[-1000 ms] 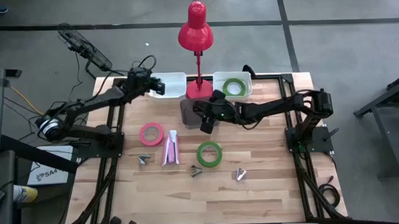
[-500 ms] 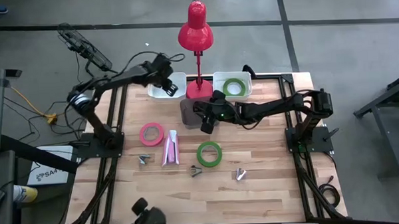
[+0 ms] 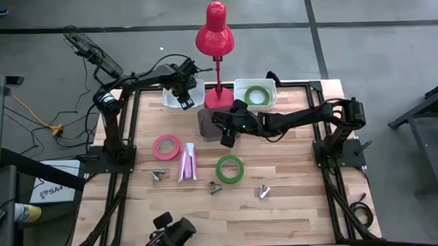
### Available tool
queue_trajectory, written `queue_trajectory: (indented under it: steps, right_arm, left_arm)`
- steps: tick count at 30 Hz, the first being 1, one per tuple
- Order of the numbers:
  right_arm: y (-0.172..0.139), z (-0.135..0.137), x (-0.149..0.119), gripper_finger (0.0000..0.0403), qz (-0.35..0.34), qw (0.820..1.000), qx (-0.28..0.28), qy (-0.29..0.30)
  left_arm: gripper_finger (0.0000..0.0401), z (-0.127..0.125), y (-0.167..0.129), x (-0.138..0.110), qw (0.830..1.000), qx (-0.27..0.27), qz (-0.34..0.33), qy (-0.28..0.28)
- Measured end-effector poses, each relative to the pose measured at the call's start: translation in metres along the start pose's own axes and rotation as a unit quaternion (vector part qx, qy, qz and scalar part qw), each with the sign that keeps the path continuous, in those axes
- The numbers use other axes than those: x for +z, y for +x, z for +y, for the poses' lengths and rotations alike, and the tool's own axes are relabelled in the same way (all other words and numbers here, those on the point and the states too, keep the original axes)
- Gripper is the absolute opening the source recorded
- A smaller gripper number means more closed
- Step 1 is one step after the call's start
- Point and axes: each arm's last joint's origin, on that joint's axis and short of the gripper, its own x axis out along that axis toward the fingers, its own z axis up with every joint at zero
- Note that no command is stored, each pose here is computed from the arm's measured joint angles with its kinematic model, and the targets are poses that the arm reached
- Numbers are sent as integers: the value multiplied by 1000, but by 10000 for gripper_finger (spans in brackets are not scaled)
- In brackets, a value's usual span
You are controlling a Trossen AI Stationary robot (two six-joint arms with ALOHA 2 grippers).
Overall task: Pick and place Stapler, Stapler remover, tape
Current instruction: Put the blue staple remover into the left white bin, then put the light blue staple remover into the left white bin
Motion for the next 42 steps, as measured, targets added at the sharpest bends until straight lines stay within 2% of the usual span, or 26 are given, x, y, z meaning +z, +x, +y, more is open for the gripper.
queue_trajectory:
  steps: [13, 19, 25, 32, 38, 42]
  right_arm:
    - [0, 0, -1, 209, 3, 1000, 0, 3]
    - [0, 0, -1, 211, 5, 1000, 4, 7]
    - [0, 0, -3, 211, 14, 1000, 5, 5]
    - [0, 0, -5, 211, 25, 1000, 3, 10]
    - [-4, -1, -3, 211, 28, 999, 2, 18]
    - [-15, -6, 1, 212, 36, 999, 1, 5]
  left_arm:
    - [154, -1, 0, 0, 999, 28, 12, 23]
    - [223, -5, -1, 1, 998, 59, 20, 30]
    - [285, -7, -3, -2, 997, 60, 35, 25]
    - [291, -5, -32, -7, 998, 61, 12, -1]
    - [291, -9, -64, -12, 999, 35, -35, -22]
    - [291, -17, -77, -20, 999, 24, -38, -20]
